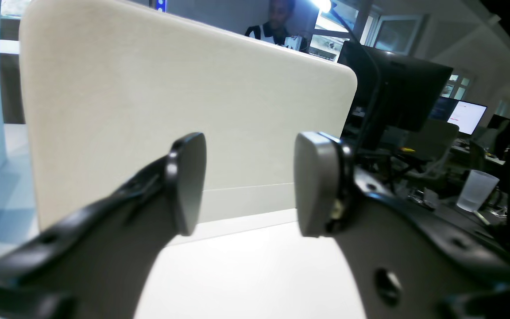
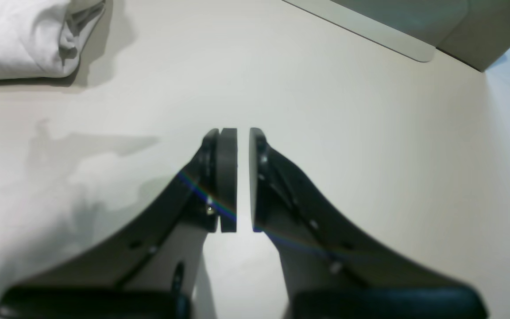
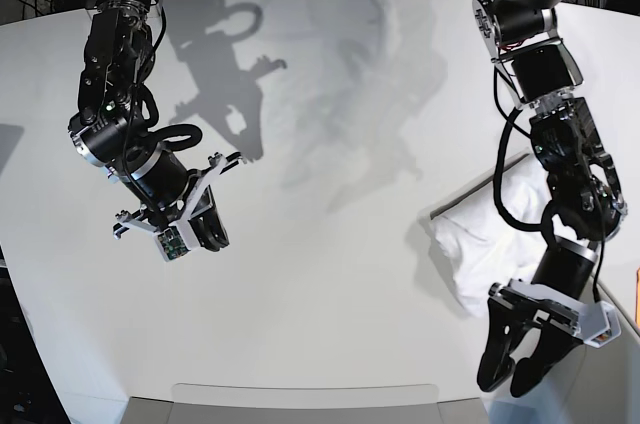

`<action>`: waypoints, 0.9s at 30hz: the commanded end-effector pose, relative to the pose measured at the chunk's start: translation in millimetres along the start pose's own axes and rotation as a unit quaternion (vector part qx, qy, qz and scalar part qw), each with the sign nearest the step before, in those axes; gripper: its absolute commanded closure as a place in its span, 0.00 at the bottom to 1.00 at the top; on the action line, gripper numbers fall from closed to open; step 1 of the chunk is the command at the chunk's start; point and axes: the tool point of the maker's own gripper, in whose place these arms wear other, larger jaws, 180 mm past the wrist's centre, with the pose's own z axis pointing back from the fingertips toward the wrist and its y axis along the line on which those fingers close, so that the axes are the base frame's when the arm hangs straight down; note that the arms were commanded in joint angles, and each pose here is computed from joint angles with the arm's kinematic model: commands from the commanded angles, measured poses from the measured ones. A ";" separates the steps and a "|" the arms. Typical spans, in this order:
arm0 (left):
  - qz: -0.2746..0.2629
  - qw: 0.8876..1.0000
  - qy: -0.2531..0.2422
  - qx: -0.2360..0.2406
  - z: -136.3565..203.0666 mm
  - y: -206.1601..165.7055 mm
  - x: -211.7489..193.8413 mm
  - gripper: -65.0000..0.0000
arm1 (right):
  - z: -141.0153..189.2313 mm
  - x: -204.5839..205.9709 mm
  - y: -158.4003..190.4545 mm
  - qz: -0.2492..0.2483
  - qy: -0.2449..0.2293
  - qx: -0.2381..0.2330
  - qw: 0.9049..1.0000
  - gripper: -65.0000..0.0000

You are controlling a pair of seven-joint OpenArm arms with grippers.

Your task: Fold the T-shirt properly

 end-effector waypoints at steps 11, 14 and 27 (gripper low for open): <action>-0.005 0.999 -0.032 -0.011 -2.4 -4.3 20.5 0.40 | 3.0 17.0 -1.7 0.010 -0.029 0.000 1.000 0.91; -0.005 0.999 -0.031 -0.012 -2.7 -4.7 20.2 0.40 | 3.0 17.0 -1.7 0.010 -0.029 0.000 1.000 0.91; -0.014 1.000 -0.007 0.001 12.8 1.2 7.9 0.67 | 4.5 12.0 -1.4 0.006 -0.024 -0.001 1.000 0.91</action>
